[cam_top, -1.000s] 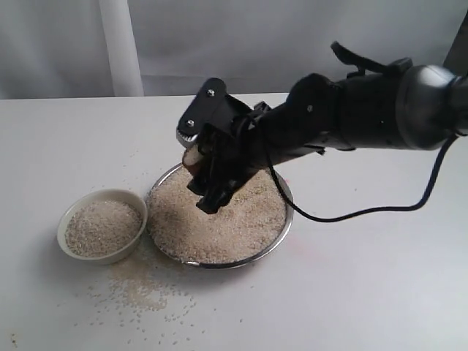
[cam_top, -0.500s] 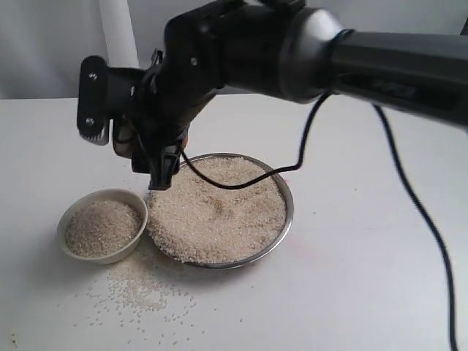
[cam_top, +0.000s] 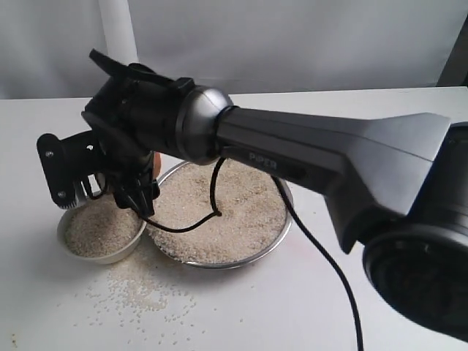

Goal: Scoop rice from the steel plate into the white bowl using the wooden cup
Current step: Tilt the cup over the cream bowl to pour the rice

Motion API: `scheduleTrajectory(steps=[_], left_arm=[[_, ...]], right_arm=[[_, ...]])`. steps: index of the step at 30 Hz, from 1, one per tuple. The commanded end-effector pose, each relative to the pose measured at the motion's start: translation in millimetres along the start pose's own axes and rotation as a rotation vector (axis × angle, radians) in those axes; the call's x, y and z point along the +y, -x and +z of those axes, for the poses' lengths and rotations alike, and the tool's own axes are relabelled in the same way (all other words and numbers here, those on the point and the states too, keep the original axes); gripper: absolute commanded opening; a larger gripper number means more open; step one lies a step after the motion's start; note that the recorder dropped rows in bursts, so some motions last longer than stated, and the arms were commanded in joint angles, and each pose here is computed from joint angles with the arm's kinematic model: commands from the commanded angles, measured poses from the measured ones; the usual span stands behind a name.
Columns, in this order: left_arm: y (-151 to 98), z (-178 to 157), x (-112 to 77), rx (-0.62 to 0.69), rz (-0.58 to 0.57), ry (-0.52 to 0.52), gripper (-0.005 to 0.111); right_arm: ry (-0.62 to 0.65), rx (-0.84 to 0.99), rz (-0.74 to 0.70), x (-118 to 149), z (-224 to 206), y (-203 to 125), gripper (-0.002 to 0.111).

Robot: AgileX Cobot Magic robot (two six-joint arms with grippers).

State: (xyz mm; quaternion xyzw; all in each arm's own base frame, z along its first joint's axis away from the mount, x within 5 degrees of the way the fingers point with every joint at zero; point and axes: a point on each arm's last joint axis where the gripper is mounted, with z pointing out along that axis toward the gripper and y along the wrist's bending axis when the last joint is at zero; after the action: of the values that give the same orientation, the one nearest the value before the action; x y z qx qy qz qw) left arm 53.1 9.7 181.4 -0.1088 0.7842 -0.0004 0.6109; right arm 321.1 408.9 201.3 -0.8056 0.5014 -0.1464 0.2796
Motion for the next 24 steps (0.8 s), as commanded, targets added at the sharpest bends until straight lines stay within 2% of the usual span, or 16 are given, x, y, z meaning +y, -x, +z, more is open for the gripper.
scheduleTrajectory(steps=[1, 12, 17, 24], left_arm=[[1.8, -0.5, -0.3, -0.012, 0.001, -0.002, 0.0], [1.8, -0.5, -0.3, -0.012, 0.001, -0.002, 0.0], [1.8, -0.5, -0.3, -0.012, 0.001, -0.002, 0.0], [1.8, -0.5, -0.3, -0.012, 0.001, -0.002, 0.0]], right_arm=[[-0.048, 0.009, -0.052, -1.7, -0.6, 7.3, 0.0], [-0.119, 0.055, -0.182, -1.9, 1.8, 13.9, 0.0], [-0.163, 0.127, -0.3, -0.7, 1.9, 18.4, 0.0], [-0.177, 0.149, -0.363, 5.2, 8.1, 25.7, 0.0]])
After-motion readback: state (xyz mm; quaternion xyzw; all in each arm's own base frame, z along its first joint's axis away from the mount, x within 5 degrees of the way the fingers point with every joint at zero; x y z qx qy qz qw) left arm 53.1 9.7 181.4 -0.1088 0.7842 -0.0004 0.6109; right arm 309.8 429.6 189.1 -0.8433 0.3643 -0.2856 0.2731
